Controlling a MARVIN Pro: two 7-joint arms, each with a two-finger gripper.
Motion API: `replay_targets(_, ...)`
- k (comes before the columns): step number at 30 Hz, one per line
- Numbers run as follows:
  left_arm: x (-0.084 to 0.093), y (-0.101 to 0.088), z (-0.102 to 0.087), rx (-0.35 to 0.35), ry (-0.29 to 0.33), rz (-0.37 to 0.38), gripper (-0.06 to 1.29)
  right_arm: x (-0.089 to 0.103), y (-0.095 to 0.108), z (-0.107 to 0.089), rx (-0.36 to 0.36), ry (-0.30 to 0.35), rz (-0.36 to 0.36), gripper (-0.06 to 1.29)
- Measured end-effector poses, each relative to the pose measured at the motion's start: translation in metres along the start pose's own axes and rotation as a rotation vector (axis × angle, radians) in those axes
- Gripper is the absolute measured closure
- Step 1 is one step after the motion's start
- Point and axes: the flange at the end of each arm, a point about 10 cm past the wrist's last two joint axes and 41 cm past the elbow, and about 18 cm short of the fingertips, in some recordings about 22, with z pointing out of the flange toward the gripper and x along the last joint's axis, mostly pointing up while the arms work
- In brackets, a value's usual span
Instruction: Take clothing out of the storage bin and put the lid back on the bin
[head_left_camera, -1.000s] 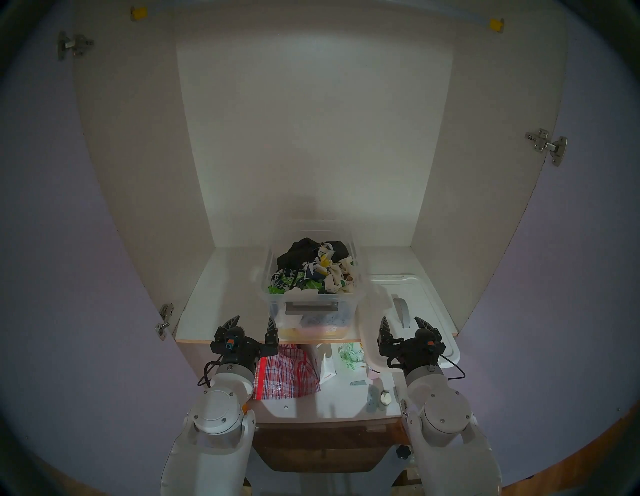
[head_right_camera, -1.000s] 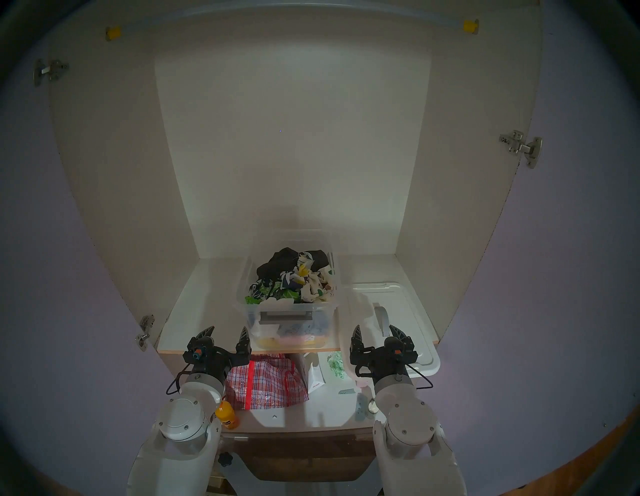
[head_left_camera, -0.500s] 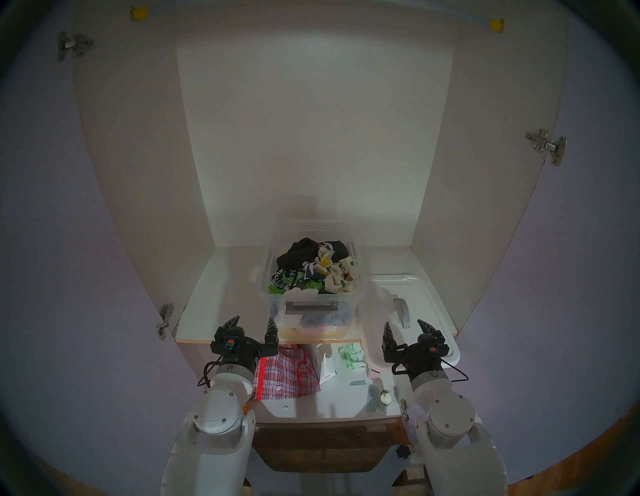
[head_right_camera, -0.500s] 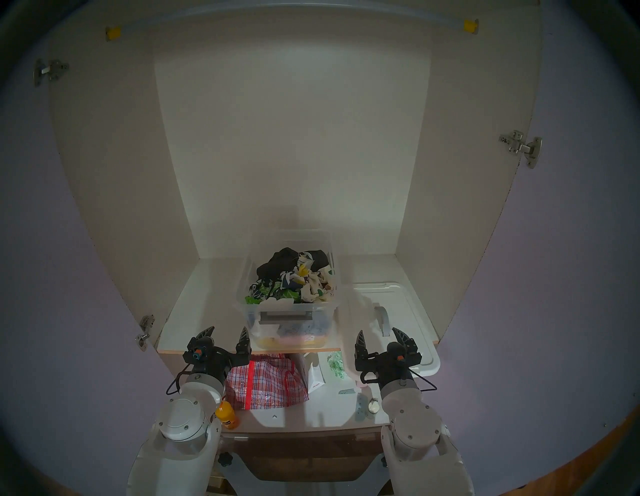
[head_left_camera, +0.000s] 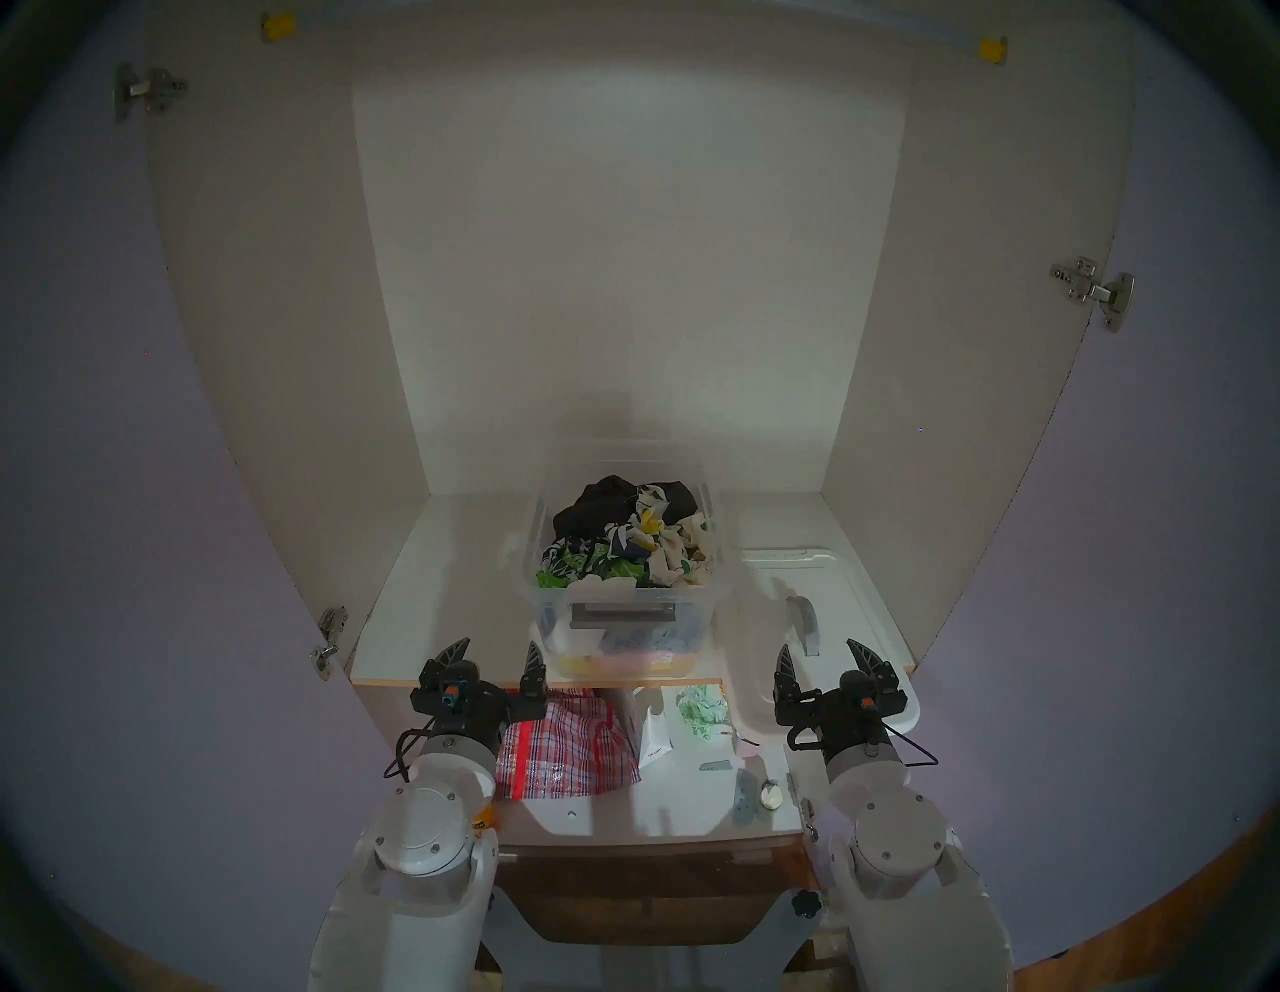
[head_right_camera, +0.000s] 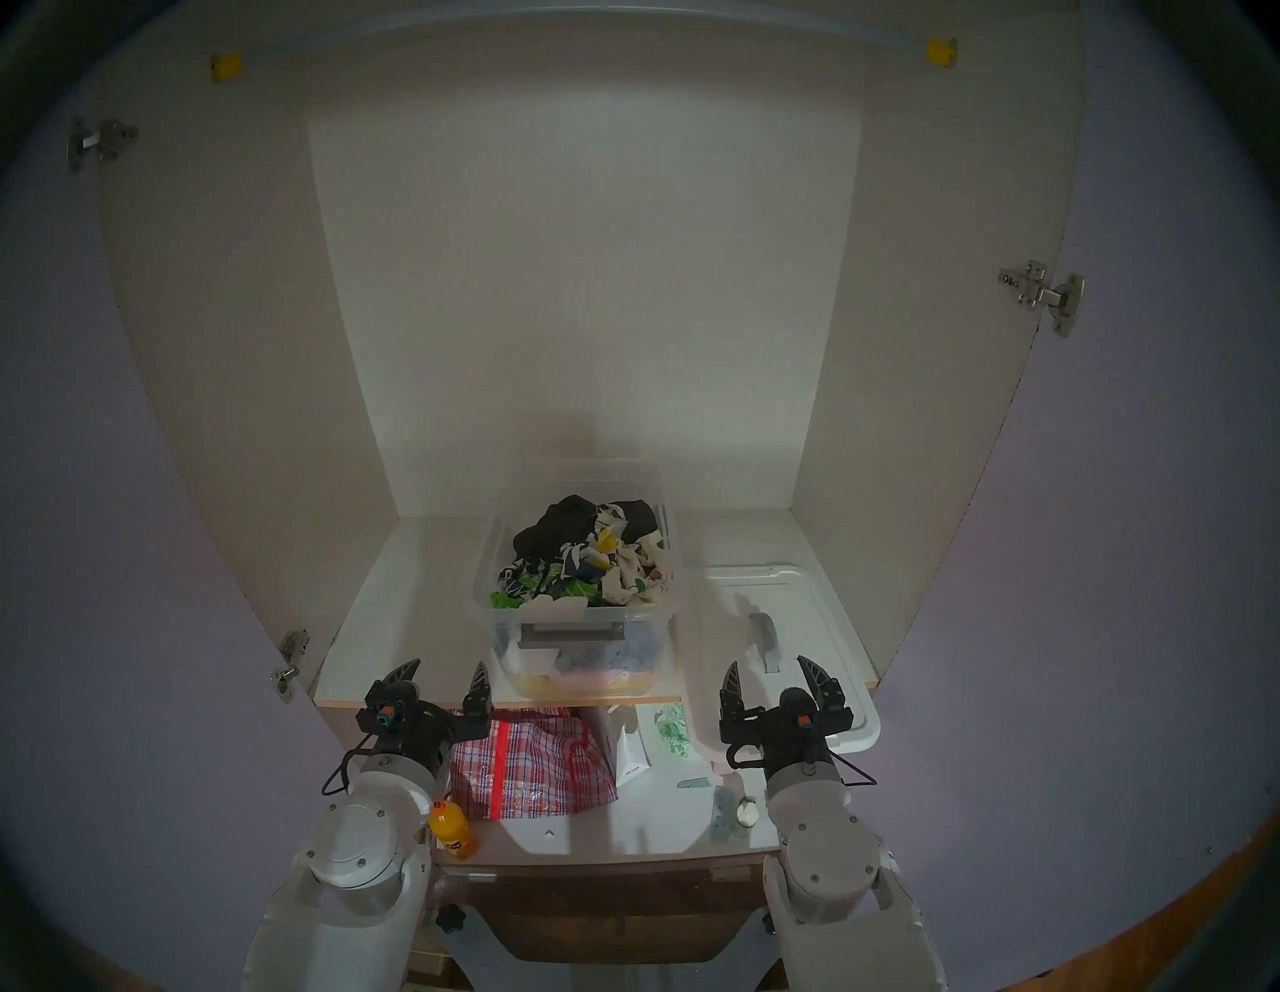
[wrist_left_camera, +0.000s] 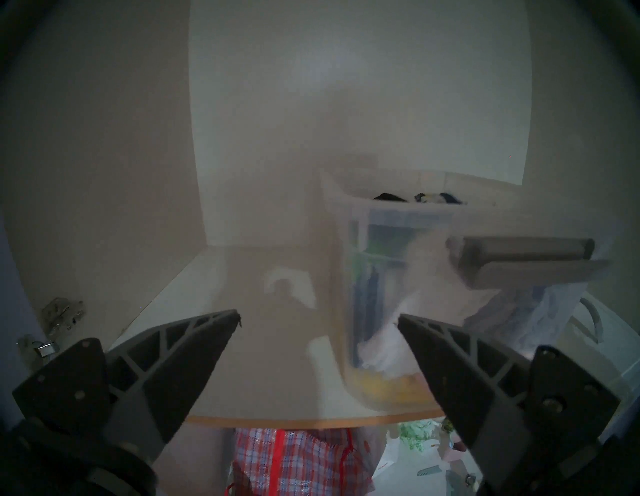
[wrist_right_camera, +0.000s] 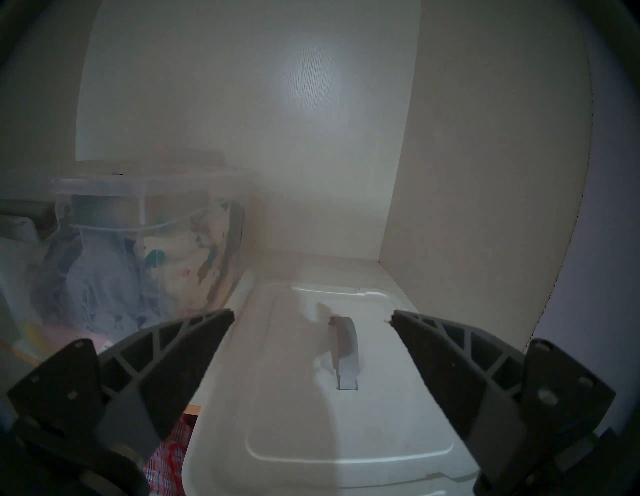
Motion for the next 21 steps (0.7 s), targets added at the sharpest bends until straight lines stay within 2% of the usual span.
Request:
replay_targets(3, -0.002, -0.011, -0.002, 0.001, -0.006, 0.014, 0.00, 0.000, 0.000, 0.000, -0.001, 0.002, 0.000, -0.02)
replay_targets(14, -0.004, -0.007, -0.004, -0.020, -0.010, -0.001, 0.00, 0.000, 0.000, 0.000, -0.002, 0.003, -0.001, -0.02)
replay_targets(21, 0.021, -0.009, 0.011, -0.039, 0.033, 0.019, 0.00, 0.000, 0.000, 0.000, -0.002, 0.003, -0.001, -0.02)
